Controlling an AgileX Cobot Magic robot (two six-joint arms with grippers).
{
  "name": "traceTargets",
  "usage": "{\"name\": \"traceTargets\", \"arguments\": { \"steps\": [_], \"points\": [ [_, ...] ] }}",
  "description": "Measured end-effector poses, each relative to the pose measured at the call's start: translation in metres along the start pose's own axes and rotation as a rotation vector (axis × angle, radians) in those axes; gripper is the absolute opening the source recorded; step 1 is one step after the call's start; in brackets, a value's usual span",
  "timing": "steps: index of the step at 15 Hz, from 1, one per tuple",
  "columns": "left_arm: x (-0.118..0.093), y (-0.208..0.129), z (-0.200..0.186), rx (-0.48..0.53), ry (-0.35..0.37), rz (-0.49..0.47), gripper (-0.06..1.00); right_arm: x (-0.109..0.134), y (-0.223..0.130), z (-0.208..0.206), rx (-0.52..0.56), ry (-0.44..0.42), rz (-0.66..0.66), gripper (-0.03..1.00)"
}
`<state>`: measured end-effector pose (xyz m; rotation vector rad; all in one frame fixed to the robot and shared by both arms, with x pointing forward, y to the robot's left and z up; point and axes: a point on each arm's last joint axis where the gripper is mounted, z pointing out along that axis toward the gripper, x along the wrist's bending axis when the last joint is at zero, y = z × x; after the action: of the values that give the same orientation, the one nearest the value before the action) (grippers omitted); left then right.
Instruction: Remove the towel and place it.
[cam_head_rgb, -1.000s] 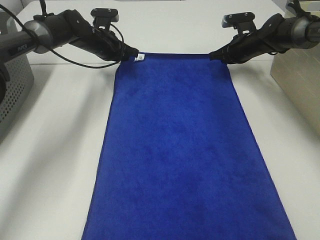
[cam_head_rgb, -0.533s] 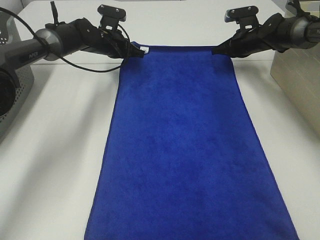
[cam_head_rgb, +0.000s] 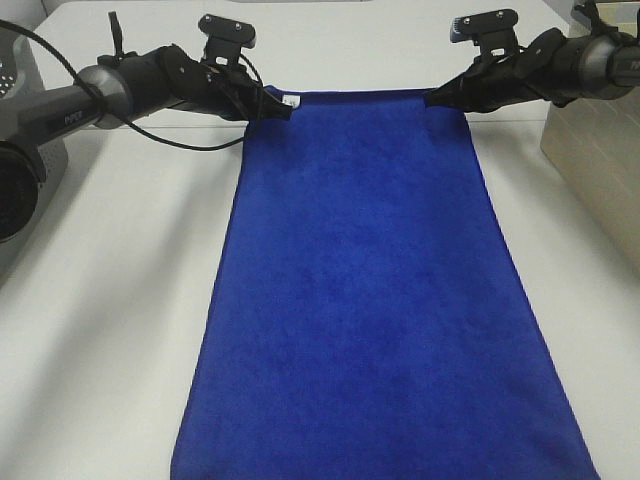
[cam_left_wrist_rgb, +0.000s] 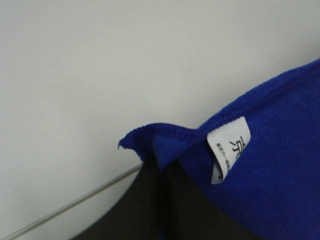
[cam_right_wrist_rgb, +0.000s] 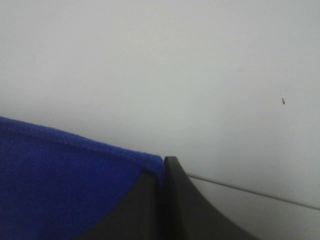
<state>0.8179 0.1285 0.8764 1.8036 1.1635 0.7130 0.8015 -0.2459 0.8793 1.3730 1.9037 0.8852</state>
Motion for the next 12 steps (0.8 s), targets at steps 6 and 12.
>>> {"name": "traceTargets", "arguments": {
  "steps": [6, 12],
  "points": [
    [0.000, 0.001, 0.000, -0.015, 0.010, 0.017, 0.00, 0.001, -0.008, 0.017, -0.004, 0.009, 0.023, 0.02],
    [0.000, -0.009, 0.005, 0.000, 0.011, 0.015, 0.00, 0.004, -0.029, 0.030, 0.036, 0.021, 0.058, 0.02]
  ]
}}
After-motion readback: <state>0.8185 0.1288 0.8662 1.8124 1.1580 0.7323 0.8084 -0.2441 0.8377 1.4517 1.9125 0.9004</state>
